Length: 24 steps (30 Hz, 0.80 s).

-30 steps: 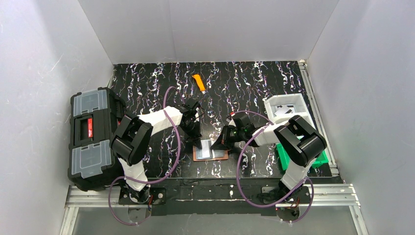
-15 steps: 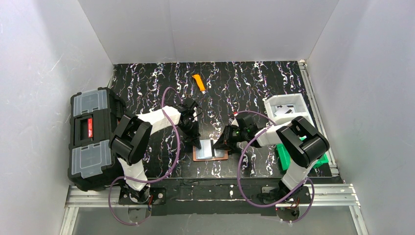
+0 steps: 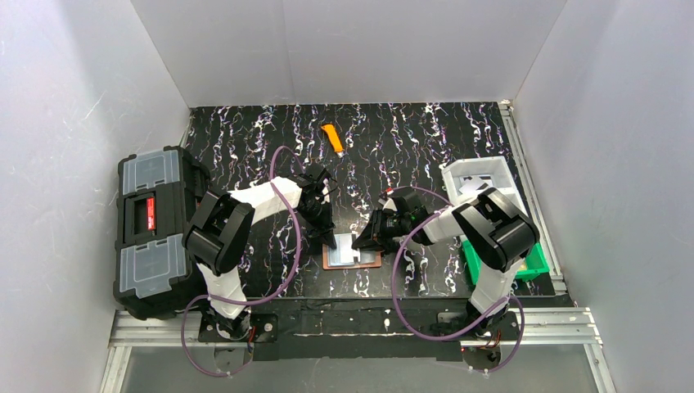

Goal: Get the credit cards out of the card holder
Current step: Remove the credit card from the card holder.

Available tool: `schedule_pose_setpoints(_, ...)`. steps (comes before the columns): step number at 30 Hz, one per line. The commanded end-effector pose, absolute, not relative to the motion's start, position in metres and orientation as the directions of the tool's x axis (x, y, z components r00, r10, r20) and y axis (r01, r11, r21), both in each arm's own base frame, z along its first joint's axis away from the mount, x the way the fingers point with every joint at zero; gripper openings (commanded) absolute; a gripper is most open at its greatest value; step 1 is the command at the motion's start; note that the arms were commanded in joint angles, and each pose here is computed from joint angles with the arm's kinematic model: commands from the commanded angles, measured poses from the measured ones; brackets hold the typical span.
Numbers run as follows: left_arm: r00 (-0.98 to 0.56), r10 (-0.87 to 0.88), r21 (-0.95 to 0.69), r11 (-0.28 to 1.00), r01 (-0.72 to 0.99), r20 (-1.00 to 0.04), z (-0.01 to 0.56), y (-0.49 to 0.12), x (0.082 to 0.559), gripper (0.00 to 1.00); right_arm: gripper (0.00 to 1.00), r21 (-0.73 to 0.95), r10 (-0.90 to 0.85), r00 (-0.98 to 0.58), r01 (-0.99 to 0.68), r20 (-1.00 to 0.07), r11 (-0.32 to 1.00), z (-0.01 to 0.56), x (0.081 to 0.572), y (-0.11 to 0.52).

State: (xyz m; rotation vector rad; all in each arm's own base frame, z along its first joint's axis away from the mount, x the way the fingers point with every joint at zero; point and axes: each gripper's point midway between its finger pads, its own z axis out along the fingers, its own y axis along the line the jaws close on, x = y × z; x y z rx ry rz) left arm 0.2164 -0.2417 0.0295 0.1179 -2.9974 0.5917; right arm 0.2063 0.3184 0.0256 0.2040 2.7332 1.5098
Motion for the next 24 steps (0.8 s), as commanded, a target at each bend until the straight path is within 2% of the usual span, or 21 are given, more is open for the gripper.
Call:
schedule_pose_setpoints(1, -0.99, -0.066, -0.189, 0.978, -0.09, 0.129, -0.006, -0.204, 0.201, 0.0, 0.26, 0.847, 0.119, -0.992, 0.097, 0.04, 0.523, 0.024, 0.211, 0.322)
schedule_pose_setpoints(3, -0.99, -0.069, -0.186, 0.978, -0.092, 0.126, -0.007, -0.203, 0.202, 0.0, 0.23, 0.845, 0.119, -0.992, 0.094, 0.035, 0.527, 0.024, 0.211, 0.322)
schedule_pose_setpoints(4, -0.99, -0.072, -0.184, 0.978, -0.094, 0.125, -0.007, -0.203, 0.201, 0.0, 0.18, 0.842, 0.123, -0.992, 0.094, 0.033, 0.532, 0.024, 0.211, 0.321)
schedule_pose_setpoints(5, -0.991, -0.076, -0.176, 0.98, -0.096, 0.114, -0.005, -0.201, 0.203, 0.0, 0.01, 0.824, 0.137, -0.99, 0.096, 0.022, 0.558, 0.021, 0.21, 0.314)
schedule_pose_setpoints(15, -0.992, -0.081, -0.136, 0.986, -0.093, 0.093, -0.002, -0.192, 0.204, 0.0, 0.01, 0.741, 0.218, -0.971, 0.08, -0.092, 0.667, 0.02, 0.206, 0.269)
schedule_pose_setpoints(24, -0.995, -0.063, -0.18, 0.981, -0.075, 0.072, 0.009, -0.199, 0.208, 0.0, 0.01, 0.711, 0.218, -0.96, 0.03, -0.175, 0.703, 0.046, 0.212, 0.259)
